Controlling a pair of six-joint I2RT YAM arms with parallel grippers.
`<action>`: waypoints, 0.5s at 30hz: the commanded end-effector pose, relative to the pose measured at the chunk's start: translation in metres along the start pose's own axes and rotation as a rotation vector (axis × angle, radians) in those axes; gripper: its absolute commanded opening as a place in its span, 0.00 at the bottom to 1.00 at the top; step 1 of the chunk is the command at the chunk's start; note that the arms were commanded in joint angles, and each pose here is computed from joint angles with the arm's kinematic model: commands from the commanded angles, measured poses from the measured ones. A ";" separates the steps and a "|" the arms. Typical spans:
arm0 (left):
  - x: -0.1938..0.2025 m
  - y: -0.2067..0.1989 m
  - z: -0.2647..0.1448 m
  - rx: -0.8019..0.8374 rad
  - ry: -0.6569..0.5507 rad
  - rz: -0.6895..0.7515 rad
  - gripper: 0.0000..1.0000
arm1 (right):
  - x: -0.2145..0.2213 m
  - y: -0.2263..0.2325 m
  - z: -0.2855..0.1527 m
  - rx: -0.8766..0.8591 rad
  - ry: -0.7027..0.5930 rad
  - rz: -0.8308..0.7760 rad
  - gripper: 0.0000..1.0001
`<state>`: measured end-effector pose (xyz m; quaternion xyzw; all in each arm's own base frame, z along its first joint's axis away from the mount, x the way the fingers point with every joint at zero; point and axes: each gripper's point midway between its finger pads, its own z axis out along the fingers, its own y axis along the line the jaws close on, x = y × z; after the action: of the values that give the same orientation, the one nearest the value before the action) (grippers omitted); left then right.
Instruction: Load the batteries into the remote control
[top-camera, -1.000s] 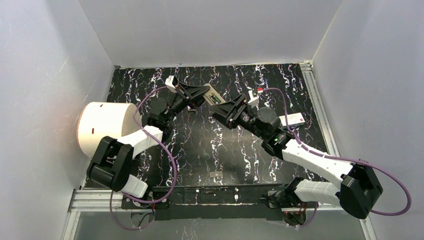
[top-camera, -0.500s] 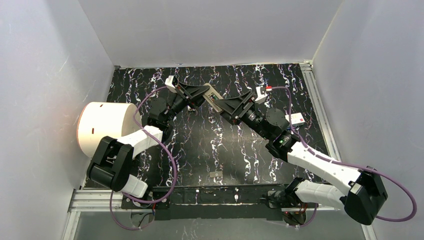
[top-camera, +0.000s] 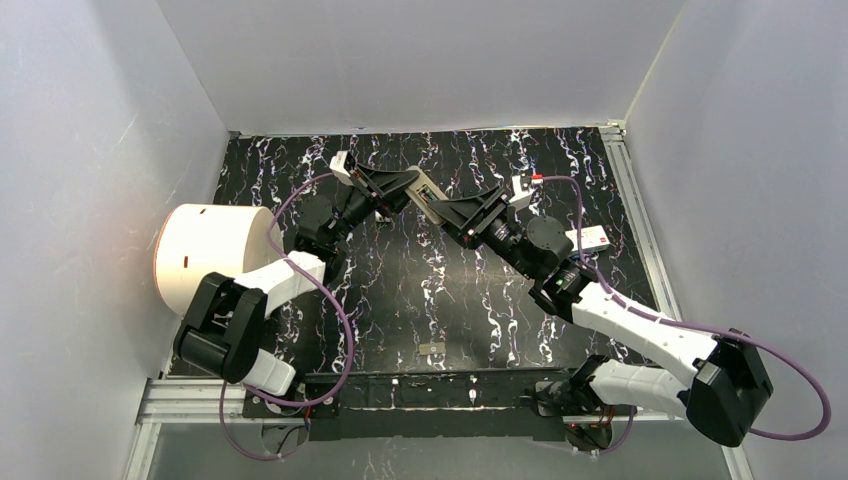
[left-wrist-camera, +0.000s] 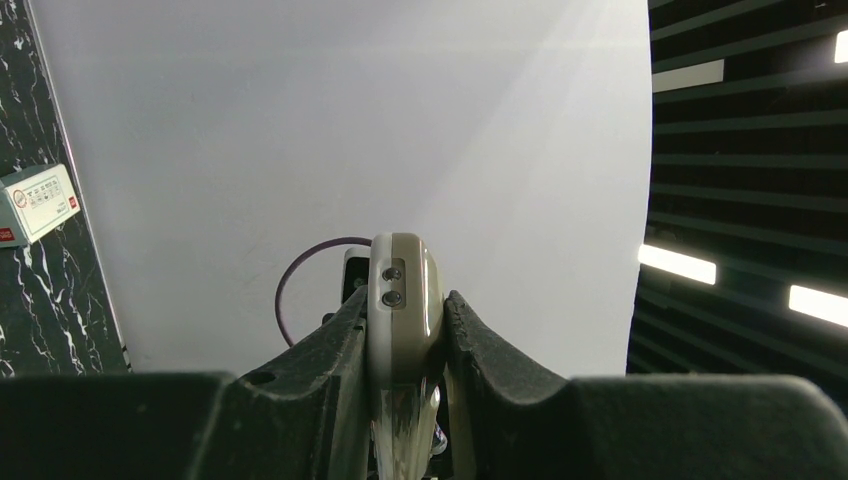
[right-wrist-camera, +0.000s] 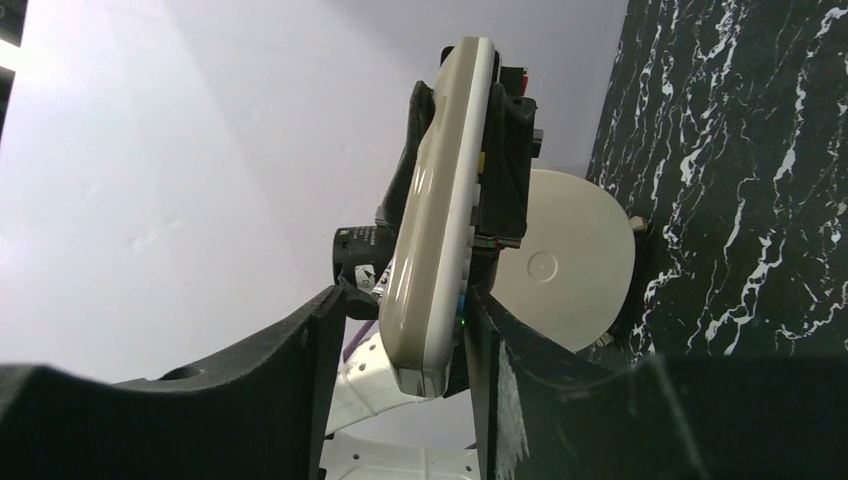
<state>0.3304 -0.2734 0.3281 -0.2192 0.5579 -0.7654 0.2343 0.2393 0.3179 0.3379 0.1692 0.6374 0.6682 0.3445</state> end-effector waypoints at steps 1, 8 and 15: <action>0.013 -0.034 -0.002 0.088 0.040 0.056 0.00 | -0.010 0.018 0.004 -0.045 -0.043 -0.002 0.53; 0.021 -0.036 -0.007 0.080 0.052 0.096 0.00 | -0.009 0.013 0.012 -0.029 -0.031 -0.004 0.39; 0.027 -0.045 -0.008 0.098 0.066 0.133 0.00 | -0.003 -0.003 0.016 0.027 -0.007 0.010 0.34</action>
<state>0.3297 -0.2692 0.3314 -0.2141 0.5643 -0.7540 0.2594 0.2462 0.3256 0.3273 0.1747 0.6495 0.6602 0.3344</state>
